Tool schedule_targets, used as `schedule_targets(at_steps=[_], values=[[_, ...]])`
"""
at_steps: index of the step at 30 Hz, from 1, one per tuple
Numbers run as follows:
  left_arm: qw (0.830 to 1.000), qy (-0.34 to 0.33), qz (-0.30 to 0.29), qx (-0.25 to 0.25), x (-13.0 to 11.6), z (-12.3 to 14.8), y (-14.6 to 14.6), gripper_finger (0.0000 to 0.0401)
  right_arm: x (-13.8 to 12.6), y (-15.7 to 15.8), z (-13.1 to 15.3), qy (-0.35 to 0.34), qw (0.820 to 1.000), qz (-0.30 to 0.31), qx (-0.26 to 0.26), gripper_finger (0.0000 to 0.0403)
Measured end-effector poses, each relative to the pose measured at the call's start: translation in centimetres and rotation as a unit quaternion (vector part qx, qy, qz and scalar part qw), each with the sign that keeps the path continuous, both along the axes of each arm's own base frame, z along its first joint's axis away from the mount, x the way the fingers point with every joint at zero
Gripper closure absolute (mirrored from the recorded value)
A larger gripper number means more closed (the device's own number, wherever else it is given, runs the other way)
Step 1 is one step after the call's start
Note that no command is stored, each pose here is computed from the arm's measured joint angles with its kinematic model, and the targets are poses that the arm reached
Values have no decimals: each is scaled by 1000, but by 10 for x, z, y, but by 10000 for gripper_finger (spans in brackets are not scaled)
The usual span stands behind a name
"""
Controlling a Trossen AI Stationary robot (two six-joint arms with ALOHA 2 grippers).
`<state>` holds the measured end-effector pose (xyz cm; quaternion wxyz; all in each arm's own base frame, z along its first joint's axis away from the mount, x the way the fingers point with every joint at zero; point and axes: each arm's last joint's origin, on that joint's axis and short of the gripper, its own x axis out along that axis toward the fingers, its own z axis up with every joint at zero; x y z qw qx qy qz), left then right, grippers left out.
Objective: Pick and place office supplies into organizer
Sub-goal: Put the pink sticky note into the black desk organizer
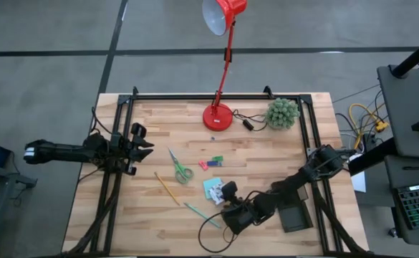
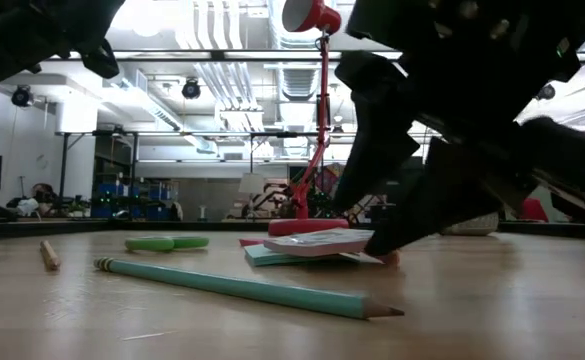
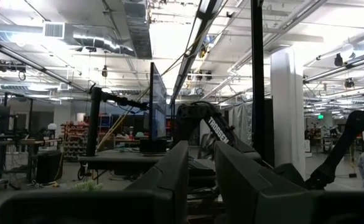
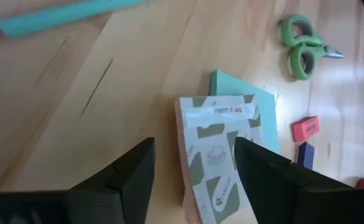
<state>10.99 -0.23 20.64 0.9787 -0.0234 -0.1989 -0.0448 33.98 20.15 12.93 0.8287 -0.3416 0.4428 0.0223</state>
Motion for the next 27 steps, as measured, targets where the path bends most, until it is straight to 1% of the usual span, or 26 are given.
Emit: schedule_targets(at_steps=[5, 18, 27], values=[[1000, 0, 0, 0, 0, 0, 0, 335, -3, -3, -4, 0, 1000, -5, -27, 192], [1000, 0, 0, 0, 0, 0, 0, 335, -3, -11, -13, 18, 998, 9, -55, 193], [1000, 0, 0, 0, 0, 0, 0, 335, 1, -15, -18, -3, 996, -14, -93, 193]])
